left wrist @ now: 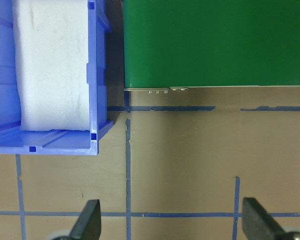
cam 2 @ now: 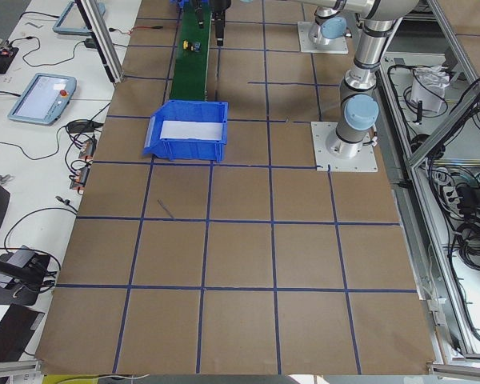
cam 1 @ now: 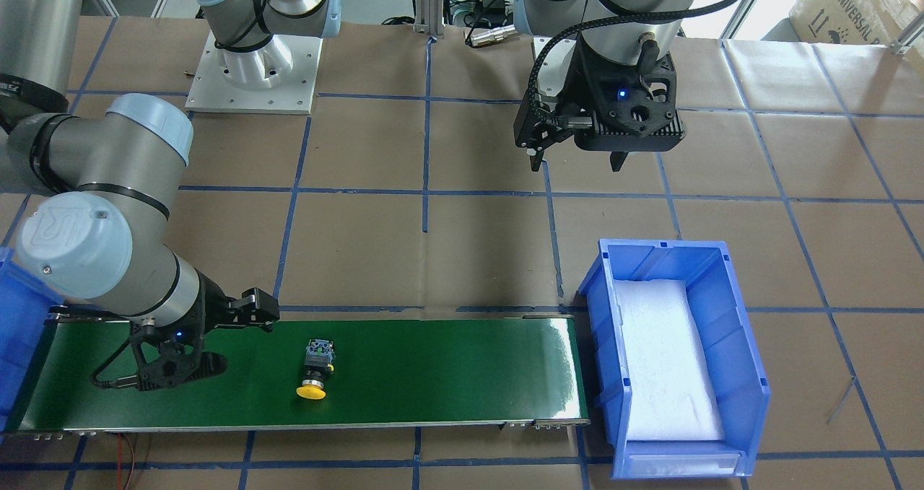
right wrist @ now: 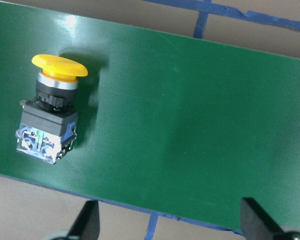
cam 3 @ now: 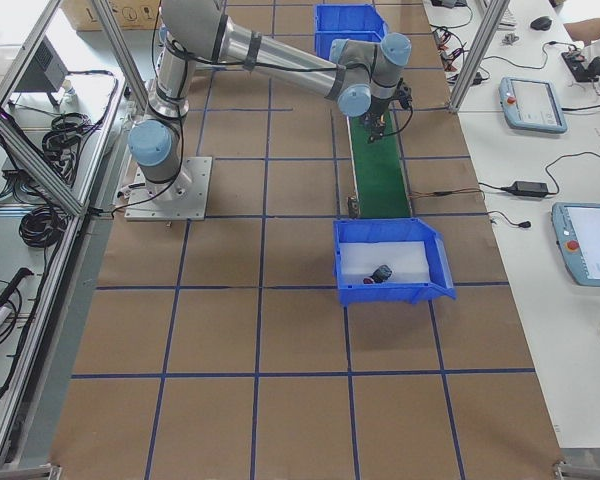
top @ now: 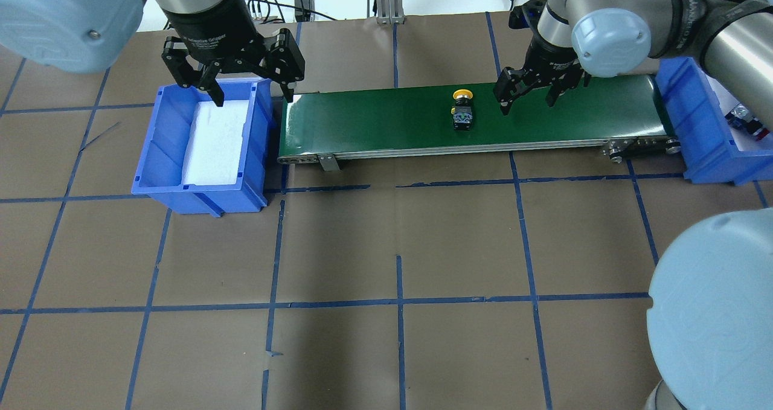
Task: Transport two buttons from left to right
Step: 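Follow the moving yellow button and close the right gripper on it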
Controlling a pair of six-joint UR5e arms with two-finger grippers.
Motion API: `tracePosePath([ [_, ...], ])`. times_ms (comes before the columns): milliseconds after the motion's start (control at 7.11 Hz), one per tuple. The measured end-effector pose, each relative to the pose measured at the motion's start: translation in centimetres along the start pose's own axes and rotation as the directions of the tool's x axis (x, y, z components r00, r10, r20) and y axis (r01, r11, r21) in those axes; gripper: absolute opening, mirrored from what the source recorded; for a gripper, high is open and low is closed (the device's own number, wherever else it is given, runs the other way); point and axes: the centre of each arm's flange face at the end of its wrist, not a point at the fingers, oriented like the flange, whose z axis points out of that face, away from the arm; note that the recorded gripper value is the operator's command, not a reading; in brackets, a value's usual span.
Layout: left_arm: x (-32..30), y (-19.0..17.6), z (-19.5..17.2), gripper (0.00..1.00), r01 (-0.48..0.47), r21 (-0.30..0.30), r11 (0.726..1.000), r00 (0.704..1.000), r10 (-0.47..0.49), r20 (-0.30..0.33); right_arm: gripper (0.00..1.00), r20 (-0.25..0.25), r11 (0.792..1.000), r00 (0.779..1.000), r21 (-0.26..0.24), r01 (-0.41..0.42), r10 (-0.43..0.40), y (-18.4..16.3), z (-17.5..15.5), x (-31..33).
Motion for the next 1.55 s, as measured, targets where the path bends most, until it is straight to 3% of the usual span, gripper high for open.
tracePosePath([
  [1548,-0.02,-0.07,0.07,1.0,0.001,-0.001,1.0,1.0,-0.001,0.0,0.99,0.003,1.0,1.0,-0.001,-0.006,0.006,-0.31,0.62,0.57],
])
